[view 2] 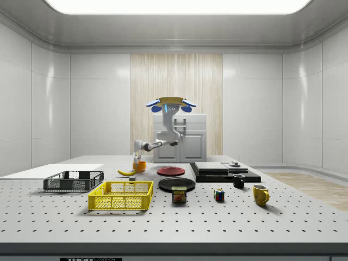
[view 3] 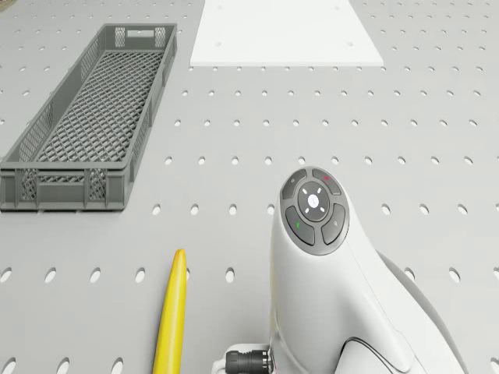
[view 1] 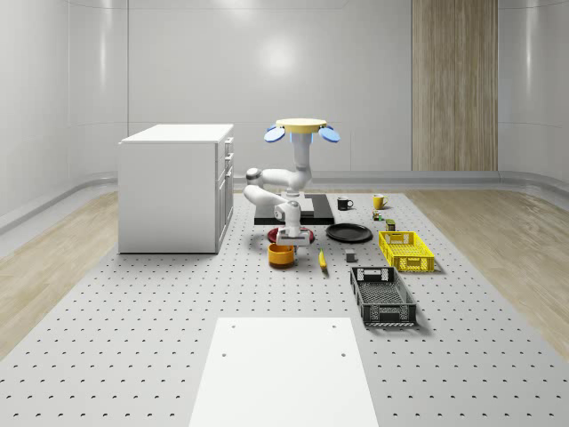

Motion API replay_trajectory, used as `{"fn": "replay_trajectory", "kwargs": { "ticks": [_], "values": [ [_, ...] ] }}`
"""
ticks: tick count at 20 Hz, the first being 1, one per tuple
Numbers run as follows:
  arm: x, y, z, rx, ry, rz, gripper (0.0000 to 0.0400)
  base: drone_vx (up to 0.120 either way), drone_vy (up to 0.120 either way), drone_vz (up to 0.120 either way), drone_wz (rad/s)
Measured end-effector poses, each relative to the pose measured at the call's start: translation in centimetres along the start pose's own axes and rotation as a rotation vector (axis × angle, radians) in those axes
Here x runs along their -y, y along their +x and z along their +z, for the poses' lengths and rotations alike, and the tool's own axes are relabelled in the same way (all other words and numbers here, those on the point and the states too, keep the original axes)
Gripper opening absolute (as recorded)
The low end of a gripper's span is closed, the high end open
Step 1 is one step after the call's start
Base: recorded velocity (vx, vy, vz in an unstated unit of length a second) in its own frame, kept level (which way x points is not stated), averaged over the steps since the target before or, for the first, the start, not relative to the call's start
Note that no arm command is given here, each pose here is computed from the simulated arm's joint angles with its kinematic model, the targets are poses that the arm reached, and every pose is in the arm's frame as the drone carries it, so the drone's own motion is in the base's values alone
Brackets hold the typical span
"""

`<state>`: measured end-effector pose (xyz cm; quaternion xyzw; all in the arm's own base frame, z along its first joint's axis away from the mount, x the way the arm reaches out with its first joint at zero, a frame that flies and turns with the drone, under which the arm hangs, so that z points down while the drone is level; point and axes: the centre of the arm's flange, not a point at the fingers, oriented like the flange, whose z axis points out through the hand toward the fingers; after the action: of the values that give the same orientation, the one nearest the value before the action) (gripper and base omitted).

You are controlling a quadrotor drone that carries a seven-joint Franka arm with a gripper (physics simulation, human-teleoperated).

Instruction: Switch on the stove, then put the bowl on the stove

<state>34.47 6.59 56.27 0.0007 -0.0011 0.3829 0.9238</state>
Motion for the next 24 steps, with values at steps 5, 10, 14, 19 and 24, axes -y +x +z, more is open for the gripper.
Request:
{"fn": "replay_trajectory", "kwargs": {
  "ticks": [5, 10, 14, 19, 24],
  "values": [
    [0.0, 0.0, -1.2, 0.0, 0.0, 0.0, 0.01, -0.12, 0.104, 0.12, 0.0],
    [0.0, 0.0, -1.6, 0.0, 0.0, 0.0, 0.01, -0.12, 0.12, 0.12, 0.0],
    [0.0, 0.0, -1.7, 0.0, 0.0, 0.0, 0.01, -0.12, 0.12, 0.12, 0.0],
    [0.0, 0.0, -1.8, 0.0, 0.0, 0.0, 0.01, -0.12, 0.04, 0.04, 0.0],
    [0.0, 0.0, -1.8, 0.0, 0.0, 0.0, 0.01, -0.12, 0.0, 0.0, 0.0]
  ]
}}
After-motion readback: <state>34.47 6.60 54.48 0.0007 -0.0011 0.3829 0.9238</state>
